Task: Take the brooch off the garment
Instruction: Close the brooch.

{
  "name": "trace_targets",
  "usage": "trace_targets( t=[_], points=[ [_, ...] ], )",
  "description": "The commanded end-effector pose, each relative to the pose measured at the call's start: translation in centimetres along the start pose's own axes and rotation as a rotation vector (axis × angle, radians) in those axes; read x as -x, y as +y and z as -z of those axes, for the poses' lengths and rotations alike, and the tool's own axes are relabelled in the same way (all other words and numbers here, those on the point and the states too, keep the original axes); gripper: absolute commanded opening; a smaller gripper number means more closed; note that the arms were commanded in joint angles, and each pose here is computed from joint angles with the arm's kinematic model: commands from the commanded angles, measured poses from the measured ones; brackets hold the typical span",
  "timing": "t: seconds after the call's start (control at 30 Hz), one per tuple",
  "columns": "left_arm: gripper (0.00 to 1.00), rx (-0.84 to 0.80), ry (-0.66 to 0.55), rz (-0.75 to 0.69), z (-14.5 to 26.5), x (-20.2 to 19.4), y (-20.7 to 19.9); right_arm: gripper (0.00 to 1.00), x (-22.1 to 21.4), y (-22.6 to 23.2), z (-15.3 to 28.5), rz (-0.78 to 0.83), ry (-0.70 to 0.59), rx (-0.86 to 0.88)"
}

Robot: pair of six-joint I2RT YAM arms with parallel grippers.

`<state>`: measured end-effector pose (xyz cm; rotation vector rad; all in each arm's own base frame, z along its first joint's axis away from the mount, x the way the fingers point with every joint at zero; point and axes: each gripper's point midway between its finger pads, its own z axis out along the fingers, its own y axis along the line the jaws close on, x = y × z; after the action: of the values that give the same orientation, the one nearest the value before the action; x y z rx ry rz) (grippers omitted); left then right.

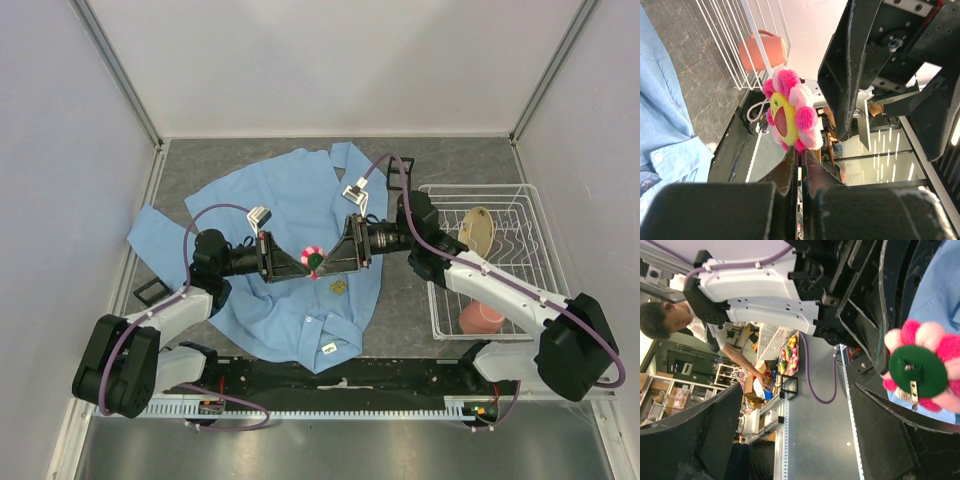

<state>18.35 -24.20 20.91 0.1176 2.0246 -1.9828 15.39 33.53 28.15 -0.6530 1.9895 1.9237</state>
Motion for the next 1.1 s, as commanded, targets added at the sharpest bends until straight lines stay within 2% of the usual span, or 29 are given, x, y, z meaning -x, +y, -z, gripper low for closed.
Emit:
trace_targets(
  t=[0.0, 0.13, 0.17, 0.2, 0.27, 0.33, 0.47, 0.57, 0.73, 0.8, 0.83, 0.87, 0.9, 1.0, 1.07],
  points=[
    [0.02, -0.054, 0.033, -0.046, 0.3, -0.6, -1.2, 0.96, 3.1, 1.8, -0.9, 0.023, -0.049, 0.033],
    [0.02, -0.067, 0.025, -0.025, 0.5, -1.1, -1.2, 0.95, 5.5, 1.8, -1.5, 0.062, -0.086, 0.012],
    [0.02, -0.07, 0.028, -0.015, 0.5, -1.2, -1.0, 0.95, 5.9, 0.5, -1.3, 0.036, -0.107, -0.056],
    [0.02, -0.075, 0.026, -0.006, 0.5, -1.2, -1.0, 0.95, 6.9, 0.7, -0.8, 0.078, -0.133, -0.102],
    [0.02, -0.112, 0.035, -0.015, 0.7, -1.5, -1.7, 0.98, 7.9, -1.9, 0.7, 0.14, -0.159, -0.227],
    [0.02, -0.145, 0.043, -0.014, 0.7, -1.4, -2.2, 0.98, 7.4, -4.3, 2.3, 0.078, -0.143, -0.257],
    [0.02, -0.199, 0.058, -0.015, 0.8, -1.5, -3.1, 0.93, 4.8, -5.4, 2.7, 0.143, -0.053, -0.211],
    [0.02, -0.206, 0.067, -0.001, 0.6, -1.6, -3.1, 0.9, 3.7, -5.6, 2.9, 0.225, -0.035, -0.18],
    [0.02, -0.223, 0.08, -0.03, 0.4, -1.8, -3.9, 0.87, 2.2, -7.5, 2.6, 0.165, -0.018, -0.157],
    [0.02, -0.227, 0.086, -0.04, 0.3, -2.0, -4.2, 0.86, 1.7, -7.5, 2.3, 0.175, -0.025, -0.101],
    [0.02, -0.225, 0.089, -0.038, 0.2, -2.0, -4.2, 0.84, 1.7, -7.1, 2.2, 0.118, -0.035, -0.075],
    [0.02, -0.226, 0.091, -0.044, 0.2, -2.1, -4.3, 0.83, 2.0, -6.4, 1.9, 0.164, -0.041, -0.023],
    [0.02, -0.224, 0.094, -0.045, 0.1, -2.1, -4.3, 0.77, 1.6, -6.5, 1.9, 0.144, -0.043, -0.011],
    [0.02, -0.231, 0.1, -0.054, 0.0, -2.1, -4.7, 0.68, 1.1, -6.1, 1.6, 0.143, -0.03, 0.027],
    [0.02, -0.234, 0.104, -0.059, 0.0, -2.2, -4.8, 0.68, 0.7, -6.0, 1.3, 0.154, -0.015, 0.039]
  ],
)
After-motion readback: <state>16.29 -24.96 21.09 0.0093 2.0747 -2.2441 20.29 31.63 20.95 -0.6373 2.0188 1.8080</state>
